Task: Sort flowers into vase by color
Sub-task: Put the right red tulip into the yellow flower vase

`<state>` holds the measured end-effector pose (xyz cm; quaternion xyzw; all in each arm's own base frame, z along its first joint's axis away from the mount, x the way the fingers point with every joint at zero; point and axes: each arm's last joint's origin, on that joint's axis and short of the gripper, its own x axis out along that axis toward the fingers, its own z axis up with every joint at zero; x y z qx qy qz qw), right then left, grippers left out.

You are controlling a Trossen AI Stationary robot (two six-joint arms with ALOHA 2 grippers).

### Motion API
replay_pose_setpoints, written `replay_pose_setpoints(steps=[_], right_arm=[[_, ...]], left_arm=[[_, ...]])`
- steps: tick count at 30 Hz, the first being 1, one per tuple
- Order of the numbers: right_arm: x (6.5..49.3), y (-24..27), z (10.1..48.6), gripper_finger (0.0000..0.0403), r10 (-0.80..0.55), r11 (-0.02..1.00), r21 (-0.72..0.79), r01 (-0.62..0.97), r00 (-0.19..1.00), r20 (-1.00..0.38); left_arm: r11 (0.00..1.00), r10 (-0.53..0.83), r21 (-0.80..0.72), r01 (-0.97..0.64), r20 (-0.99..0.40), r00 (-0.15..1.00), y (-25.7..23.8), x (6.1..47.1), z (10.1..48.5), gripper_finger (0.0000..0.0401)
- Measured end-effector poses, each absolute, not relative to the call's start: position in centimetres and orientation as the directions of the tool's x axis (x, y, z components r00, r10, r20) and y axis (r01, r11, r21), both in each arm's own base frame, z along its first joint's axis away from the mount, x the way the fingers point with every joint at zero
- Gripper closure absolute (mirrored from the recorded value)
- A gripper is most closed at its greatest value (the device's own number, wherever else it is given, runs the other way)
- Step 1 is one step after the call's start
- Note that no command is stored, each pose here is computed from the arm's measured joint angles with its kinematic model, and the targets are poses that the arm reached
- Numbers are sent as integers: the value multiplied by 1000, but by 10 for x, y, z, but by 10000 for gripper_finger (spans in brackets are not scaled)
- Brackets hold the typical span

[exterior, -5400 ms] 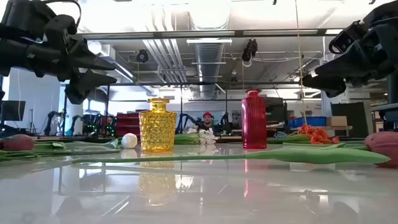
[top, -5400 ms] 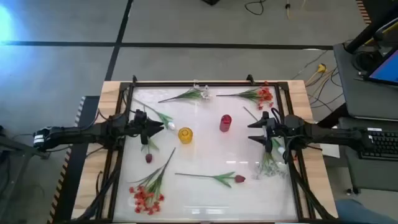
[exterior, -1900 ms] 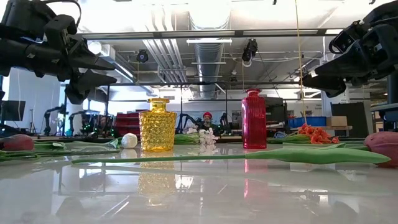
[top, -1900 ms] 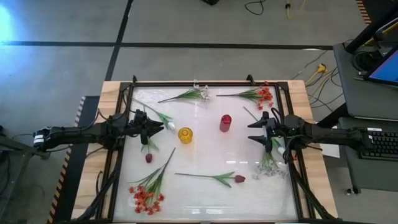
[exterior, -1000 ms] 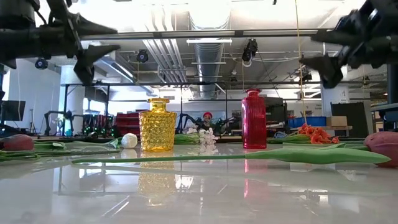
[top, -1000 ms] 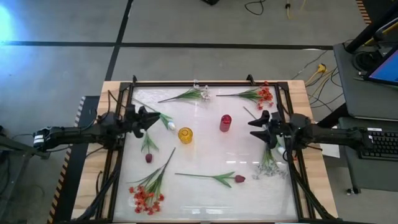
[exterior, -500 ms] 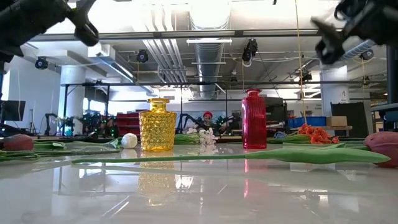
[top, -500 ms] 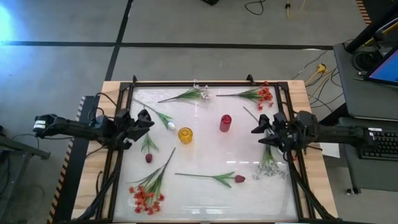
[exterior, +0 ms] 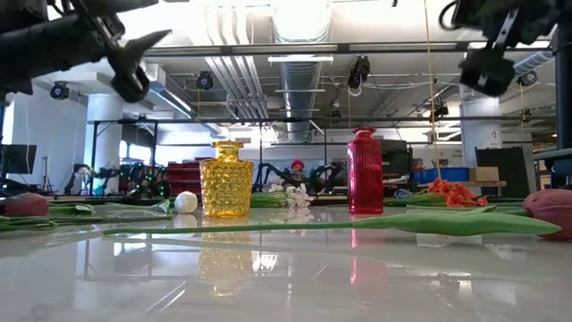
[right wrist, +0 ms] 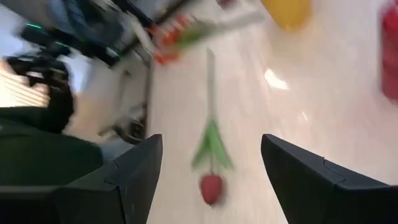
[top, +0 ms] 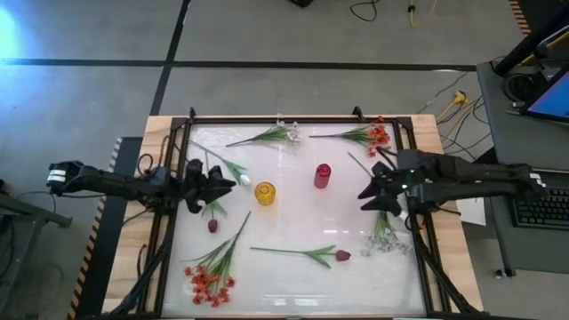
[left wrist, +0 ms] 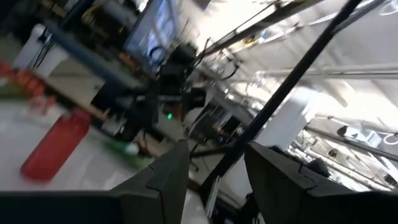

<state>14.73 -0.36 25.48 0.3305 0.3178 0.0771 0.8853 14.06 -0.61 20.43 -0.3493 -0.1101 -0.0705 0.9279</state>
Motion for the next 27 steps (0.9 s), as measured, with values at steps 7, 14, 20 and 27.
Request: replay_pose_setpoints(steps=[7, 14, 20, 27], right_arm=[[160, -5, 248, 138, 352, 758, 637, 139, 735, -579], [172, -6, 236, 138, 357, 720, 655, 229, 687, -632], [181, -7, 224, 138, 362, 698, 652, 296, 640, -678], [197, -7, 211, 138, 368, 686, 647, 333, 608, -703]], left_arm=[[654, -68, -746, 122, 103, 992, -7, 147, 188, 253], [654, -103, -746, 122, 71, 992, -8, 150, 184, 253], [685, -109, -710, 164, 123, 986, -9, 154, 186, 253], [717, -123, -664, 213, 179, 976, -13, 161, 188, 253]])
